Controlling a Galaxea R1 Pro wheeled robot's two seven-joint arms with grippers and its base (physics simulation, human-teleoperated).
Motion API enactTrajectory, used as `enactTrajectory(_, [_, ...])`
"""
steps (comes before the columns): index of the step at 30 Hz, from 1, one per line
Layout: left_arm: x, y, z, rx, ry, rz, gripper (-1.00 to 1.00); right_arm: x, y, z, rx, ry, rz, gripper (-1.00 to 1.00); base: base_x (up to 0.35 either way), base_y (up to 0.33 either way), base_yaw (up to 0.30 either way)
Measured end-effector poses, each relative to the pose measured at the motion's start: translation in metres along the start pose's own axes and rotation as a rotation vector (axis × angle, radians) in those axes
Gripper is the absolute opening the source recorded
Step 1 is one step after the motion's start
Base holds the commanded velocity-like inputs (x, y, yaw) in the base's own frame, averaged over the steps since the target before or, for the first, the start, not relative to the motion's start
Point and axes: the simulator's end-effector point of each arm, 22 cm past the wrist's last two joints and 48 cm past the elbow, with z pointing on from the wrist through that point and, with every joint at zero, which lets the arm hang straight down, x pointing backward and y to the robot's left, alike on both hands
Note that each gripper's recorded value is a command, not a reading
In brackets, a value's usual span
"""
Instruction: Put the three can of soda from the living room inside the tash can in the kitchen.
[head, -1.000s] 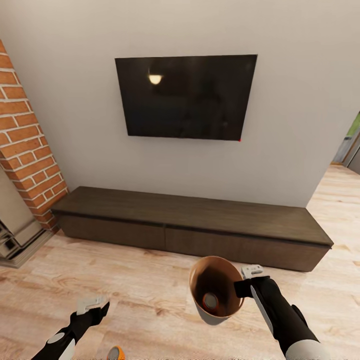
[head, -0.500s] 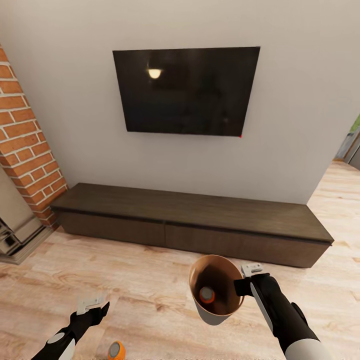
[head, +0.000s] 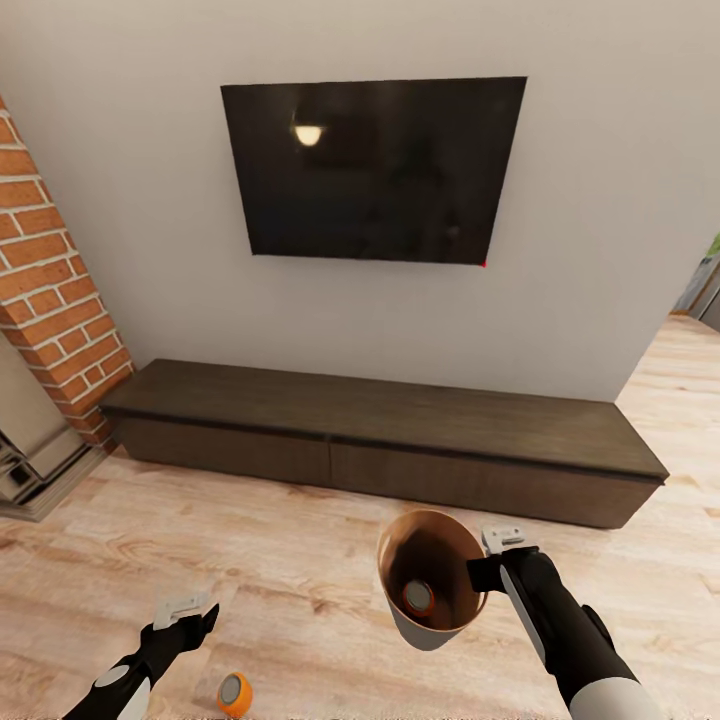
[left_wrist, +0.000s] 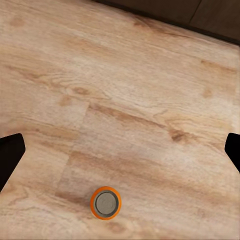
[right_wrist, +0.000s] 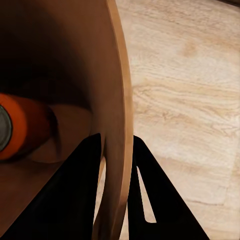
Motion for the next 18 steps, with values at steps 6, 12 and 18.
enactTrajectory(6, [0.005,0.001,0.001,-0.001,0.01,0.0,1.0,0.004,0.0,0.004,-0.001,0.01,0.0,-1.0,0.0,0.0,0.0])
enactTrajectory(12, [0.01,0.002,0.002,-0.003,0.019,0.001,1.0,0.007,0.001,0.007,-0.002,0.019,-0.001,-1.0,0.0,0.0,0.0])
enactTrajectory(18, [0.015,0.002,0.004,-0.004,0.029,0.001,1.0,0.011,0.002,0.011,-0.004,0.029,-0.002,-1.0,0.0,0.0,0.0])
